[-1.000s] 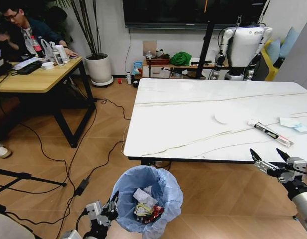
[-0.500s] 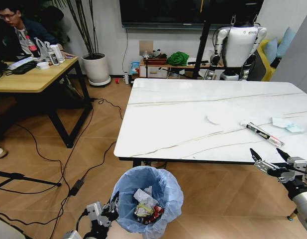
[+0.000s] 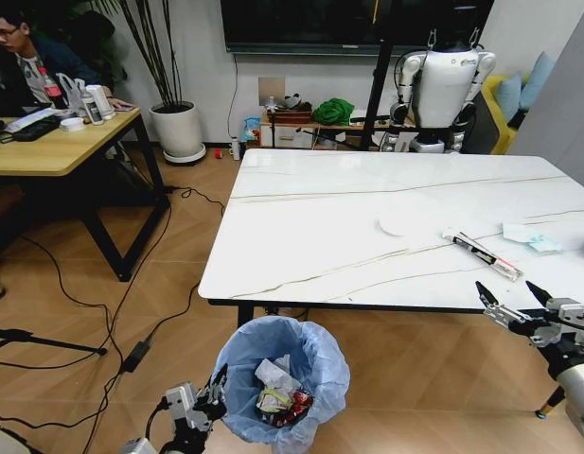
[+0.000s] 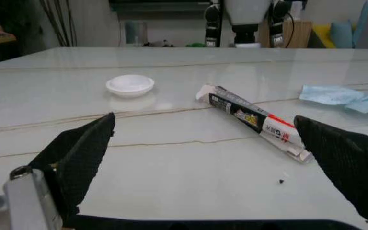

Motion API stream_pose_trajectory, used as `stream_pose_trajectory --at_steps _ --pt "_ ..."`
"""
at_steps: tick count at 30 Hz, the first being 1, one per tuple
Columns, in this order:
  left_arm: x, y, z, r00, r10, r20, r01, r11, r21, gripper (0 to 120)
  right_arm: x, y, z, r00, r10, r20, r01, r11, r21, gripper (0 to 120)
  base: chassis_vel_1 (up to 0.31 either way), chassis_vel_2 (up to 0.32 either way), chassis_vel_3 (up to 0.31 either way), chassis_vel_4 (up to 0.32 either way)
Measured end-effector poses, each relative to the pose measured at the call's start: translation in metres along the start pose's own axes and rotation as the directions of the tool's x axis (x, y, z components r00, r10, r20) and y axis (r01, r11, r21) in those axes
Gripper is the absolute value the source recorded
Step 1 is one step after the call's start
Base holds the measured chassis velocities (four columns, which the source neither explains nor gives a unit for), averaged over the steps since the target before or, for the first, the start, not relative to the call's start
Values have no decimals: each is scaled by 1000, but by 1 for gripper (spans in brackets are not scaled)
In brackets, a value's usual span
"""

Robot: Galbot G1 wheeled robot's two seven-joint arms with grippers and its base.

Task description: Pick up the trash bin and place the trash from the table into it.

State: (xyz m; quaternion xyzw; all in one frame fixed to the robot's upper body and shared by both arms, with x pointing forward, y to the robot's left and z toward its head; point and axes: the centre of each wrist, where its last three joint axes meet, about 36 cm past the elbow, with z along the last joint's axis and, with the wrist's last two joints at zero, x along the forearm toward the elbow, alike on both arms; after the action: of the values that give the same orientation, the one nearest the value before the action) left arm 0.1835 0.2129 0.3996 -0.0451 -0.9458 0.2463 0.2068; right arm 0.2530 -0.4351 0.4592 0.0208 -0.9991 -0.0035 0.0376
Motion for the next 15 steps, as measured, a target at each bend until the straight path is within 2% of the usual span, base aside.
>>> stream_pose_trajectory --at_steps 15 --pt "2 -1 0 1000 5 -3 -5 1000 -5 0 3 0 -2 1000 -1 2 1 1000 2 100 -67 -66 64 68"
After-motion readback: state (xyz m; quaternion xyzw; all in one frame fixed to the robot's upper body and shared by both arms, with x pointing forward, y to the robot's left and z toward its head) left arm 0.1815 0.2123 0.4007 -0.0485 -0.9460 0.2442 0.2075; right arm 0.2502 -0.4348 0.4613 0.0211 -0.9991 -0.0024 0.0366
